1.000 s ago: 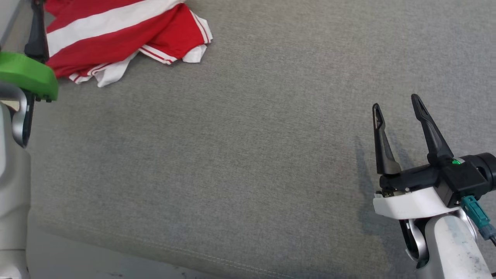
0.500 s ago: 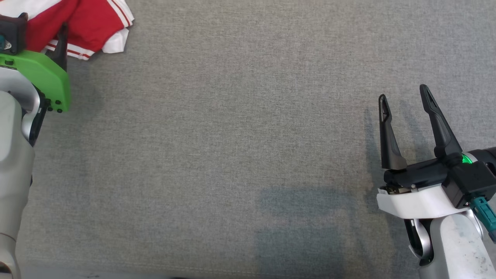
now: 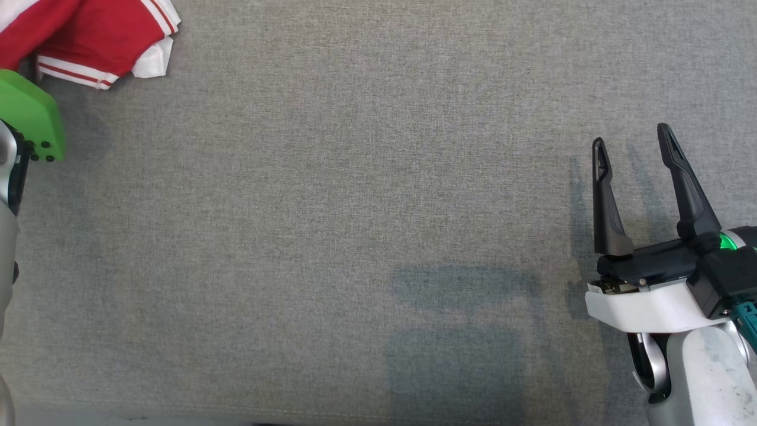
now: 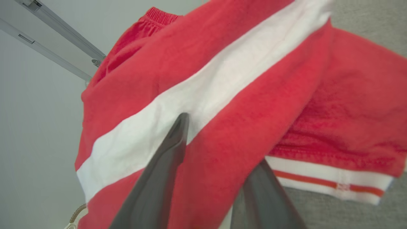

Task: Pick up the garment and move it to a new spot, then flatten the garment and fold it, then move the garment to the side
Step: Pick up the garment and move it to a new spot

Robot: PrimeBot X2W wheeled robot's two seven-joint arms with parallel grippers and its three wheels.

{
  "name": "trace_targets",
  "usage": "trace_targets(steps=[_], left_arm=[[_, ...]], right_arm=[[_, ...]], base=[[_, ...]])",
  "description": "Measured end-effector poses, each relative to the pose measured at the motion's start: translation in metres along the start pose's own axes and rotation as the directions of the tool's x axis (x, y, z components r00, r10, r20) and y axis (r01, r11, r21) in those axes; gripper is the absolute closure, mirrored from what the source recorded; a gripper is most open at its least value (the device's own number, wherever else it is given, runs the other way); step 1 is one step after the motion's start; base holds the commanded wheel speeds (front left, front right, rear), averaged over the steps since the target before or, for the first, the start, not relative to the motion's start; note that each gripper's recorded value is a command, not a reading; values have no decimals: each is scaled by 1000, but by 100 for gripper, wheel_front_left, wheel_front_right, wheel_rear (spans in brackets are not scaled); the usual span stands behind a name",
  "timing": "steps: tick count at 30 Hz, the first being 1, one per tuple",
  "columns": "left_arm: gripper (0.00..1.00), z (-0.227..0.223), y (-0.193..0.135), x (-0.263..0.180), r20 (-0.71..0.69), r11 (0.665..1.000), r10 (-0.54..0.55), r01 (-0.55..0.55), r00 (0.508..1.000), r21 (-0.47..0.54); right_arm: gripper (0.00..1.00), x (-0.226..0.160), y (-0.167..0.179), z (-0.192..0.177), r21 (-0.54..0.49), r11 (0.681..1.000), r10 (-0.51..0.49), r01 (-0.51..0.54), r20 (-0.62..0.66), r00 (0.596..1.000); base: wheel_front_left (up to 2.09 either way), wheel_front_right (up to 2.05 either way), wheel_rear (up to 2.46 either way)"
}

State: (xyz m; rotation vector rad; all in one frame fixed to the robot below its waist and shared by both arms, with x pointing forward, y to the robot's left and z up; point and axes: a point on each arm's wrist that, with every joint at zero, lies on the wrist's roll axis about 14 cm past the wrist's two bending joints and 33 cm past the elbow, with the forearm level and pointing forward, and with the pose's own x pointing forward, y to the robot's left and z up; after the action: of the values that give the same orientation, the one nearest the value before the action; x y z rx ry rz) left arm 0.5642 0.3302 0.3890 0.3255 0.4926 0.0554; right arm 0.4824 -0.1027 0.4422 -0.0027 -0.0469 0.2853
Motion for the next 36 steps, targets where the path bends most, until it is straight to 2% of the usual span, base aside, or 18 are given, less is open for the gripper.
trace_targets(steps=[1,6,12,20,24,27,36], left_arm=[[100,2,2,0,6,1000,4,-4,1000,-1],[100,15,7,-2,52,1000,16,-15,999,-23],[100,50,17,-8,158,999,30,-25,987,-33],[100,118,19,-25,324,999,-3,-7,946,31],[100,166,10,-41,434,996,-46,10,900,85],[100,209,-3,-57,534,995,-80,32,842,99],[100,292,-73,-108,706,975,-221,147,673,166]], right_arm=[[0,0,1,0,1,1000,1,-1,1,1000],[0,1,4,3,4,1000,9,-9,9,1000],[0,1,8,11,16,1000,18,-18,26,1000],[0,-3,10,30,38,999,16,-18,62,998],[0,-7,7,45,46,999,5,-9,89,996],[0,-11,4,56,51,999,-8,2,110,994],[0,-34,-17,87,60,996,-78,69,162,984]], base=[[0,0,0],[0,0,0],[0,0,0],[0,0,0],[0,0,0],[0,0,0],[0,0,0]])
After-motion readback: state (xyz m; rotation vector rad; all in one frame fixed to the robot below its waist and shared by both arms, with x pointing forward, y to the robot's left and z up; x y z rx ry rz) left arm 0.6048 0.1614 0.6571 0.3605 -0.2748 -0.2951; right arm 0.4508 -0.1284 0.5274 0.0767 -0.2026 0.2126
